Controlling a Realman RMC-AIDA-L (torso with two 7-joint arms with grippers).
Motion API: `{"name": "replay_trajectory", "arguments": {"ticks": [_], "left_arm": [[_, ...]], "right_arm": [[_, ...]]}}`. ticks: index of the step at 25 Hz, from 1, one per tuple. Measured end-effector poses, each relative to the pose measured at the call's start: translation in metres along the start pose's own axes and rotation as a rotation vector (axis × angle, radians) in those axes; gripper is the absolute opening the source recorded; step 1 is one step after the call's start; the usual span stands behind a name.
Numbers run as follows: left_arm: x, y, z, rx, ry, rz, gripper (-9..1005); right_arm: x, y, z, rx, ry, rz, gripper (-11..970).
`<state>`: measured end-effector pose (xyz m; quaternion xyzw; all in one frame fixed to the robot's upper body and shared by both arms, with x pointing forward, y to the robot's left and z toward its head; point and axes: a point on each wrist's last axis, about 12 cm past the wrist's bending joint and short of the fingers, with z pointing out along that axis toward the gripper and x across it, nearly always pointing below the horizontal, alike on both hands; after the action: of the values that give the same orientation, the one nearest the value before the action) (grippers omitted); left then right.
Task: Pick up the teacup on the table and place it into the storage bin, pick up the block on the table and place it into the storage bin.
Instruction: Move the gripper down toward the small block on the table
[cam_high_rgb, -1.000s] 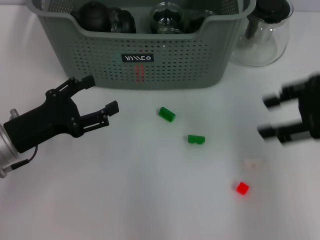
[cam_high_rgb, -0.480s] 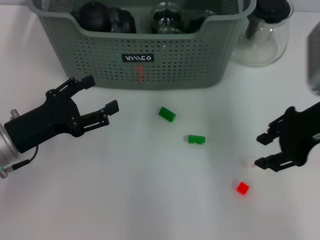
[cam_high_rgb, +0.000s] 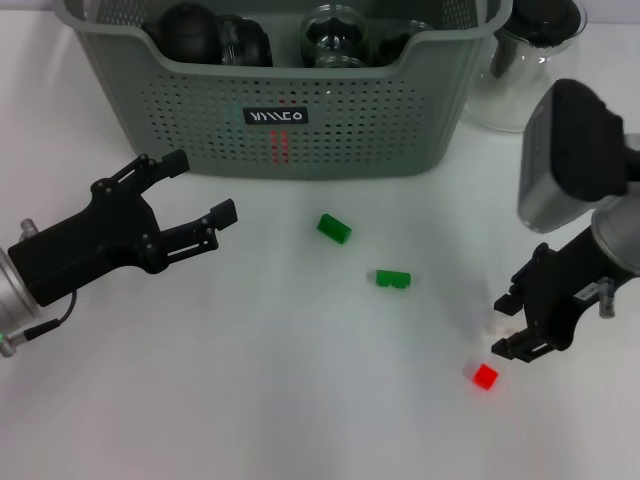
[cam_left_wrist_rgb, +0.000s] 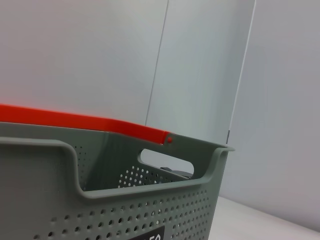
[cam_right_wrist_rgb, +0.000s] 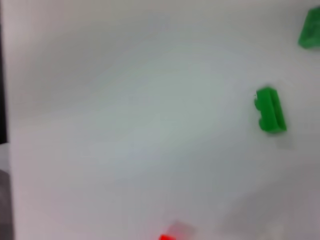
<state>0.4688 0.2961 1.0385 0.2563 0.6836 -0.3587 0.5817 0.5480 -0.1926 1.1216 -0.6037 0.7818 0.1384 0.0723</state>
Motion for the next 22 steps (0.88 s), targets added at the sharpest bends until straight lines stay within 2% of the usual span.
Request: {"name": "replay_trajectory", "arguments": {"ticks": [4, 10, 22], "left_arm": [[0.0, 0.0, 0.001, 0.001, 0.0, -0.002, 949], [0.001, -0.001, 0.001, 0.002, 0.002, -0.003, 949], [0.003, -0.002, -0.001, 0.0, 0.006, -0.008, 949]], "right_arm": [[-0.002, -0.002, 0.004, 0.033, 0.022, -0.006, 538], [-0.002, 0.0, 0.008, 0.025, 0.039, -0.017, 518], [0.0, -0.003, 0.014, 0.033, 0.038, 0.008, 404]]}}
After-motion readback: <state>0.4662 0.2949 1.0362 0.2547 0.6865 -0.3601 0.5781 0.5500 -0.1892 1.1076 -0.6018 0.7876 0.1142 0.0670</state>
